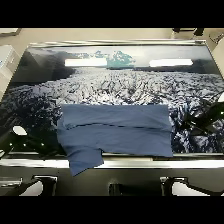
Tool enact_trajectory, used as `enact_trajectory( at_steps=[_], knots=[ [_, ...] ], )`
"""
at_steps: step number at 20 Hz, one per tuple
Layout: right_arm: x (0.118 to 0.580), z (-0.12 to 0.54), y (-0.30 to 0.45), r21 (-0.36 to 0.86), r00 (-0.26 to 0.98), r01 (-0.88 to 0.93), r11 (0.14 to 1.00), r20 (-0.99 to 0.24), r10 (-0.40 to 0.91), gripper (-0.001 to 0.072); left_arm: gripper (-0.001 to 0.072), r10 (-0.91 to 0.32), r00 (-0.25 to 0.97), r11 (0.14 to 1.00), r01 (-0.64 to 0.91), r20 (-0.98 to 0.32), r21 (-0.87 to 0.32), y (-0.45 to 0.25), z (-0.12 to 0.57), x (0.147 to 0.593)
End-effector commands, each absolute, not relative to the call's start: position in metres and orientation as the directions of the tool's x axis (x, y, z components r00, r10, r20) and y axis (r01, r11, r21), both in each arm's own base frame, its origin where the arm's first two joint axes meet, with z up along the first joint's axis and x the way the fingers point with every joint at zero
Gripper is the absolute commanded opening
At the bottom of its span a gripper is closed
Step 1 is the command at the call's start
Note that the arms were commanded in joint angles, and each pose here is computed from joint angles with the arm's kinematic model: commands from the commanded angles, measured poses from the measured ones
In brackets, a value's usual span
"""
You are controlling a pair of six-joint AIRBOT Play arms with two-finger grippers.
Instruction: Fold the clothes and pants, and hang the long-sleeved shirts on hangers.
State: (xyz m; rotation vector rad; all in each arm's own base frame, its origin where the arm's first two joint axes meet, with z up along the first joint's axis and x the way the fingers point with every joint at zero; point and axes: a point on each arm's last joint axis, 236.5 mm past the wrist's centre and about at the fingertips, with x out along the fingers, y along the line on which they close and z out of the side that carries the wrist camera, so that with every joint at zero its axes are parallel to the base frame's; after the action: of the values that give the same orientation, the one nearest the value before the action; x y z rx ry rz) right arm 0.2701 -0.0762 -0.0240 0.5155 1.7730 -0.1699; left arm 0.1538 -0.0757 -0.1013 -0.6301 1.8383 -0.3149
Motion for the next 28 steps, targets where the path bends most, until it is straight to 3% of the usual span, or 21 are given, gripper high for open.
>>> enact_trajectory(
  at_steps=[1, 4, 6, 8, 11, 12, 14, 18, 25, 27, 28],
  knots=[
    [0.268, -0.024, -0.073, 0.174, -0.183, 0.421, 0.890, -0.945, 0.271, 0.0550, 0.0517, -0.594, -0.186, 0.795, -0.285, -0.783, -0.535, -0.086, -0.109, 0.158],
    [0.266, -0.023, -0.073, 0.171, -0.189, 0.417, 0.893, -0.944, 0.270, 0.0550, 0.0509, -0.594, -0.139, 0.792, -0.275, -0.793, -0.545, -0.091, -0.111, 0.170],
    [0.265, -0.024, -0.072, 0.171, -0.193, 0.417, 0.892, -0.943, 0.271, 0.0550, 0.0438, -0.575, -0.126, 0.807, -0.249, -0.808, -0.536, -0.098, -0.115, 0.175],
    [0.258, -0.027, -0.069, 0.171, -0.217, 0.420, 0.891, -0.935, 0.282, 0.0550, 0.0412, -0.551, -0.114, 0.822, -0.243, -0.827, -0.514, -0.103, -0.119, 0.180],
    [0.241, -0.038, -0.062, 0.171, -0.263, 0.421, 0.891, -0.917, 0.300, 0.0550, 0.0036, -0.551, -0.155, 0.831, -0.196, -0.820, -0.521, -0.111, -0.117, 0.171],
    [0.232, -0.044, -0.060, 0.166, -0.278, 0.417, 0.893, -0.913, 0.299, 0.0551, 0.0018, -0.557, -0.175, 0.829, -0.175, -0.812, -0.531, -0.113, -0.115, 0.167],
    [0.211, -0.058, -0.054, 0.154, -0.303, 0.416, 0.896, -0.906, 0.296, 0.0556, 0.0018, -0.564, -0.206, 0.826, -0.150, -0.800, -0.544, -0.115, -0.112, 0.159],
    [0.173, -0.085, -0.019, 0.250, -0.333, 0.392, 0.886, -0.859, 0.389, 0.0587, 0.0018, -0.565, -0.205, 0.825, -0.149, -0.799, -0.545, -0.115, -0.112, 0.159],
    [0.175, -0.115, 0.005, 0.314, -0.246, 0.446, 0.838, -0.857, 0.452, 0.0578, 0.0019, -0.566, -0.203, 0.825, -0.152, -0.799, -0.545, -0.114, -0.112, 0.160],
    [0.179, -0.119, 0.005, 0.317, -0.220, 0.454, 0.833, -0.866, 0.450, 0.0430, 0.0018, -0.566, -0.203, 0.825, -0.151, -0.799, -0.545, -0.114, -0.112, 0.160],
    [0.182, -0.120, 0.003, 0.314, -0.207, 0.456, 0.833, -0.872, 0.443, 0.0257, 0.0019, -0.566, -0.203, 0.825, -0.151, -0.799, -0.545, -0.114, -0.112, 0.160]
  ],
)
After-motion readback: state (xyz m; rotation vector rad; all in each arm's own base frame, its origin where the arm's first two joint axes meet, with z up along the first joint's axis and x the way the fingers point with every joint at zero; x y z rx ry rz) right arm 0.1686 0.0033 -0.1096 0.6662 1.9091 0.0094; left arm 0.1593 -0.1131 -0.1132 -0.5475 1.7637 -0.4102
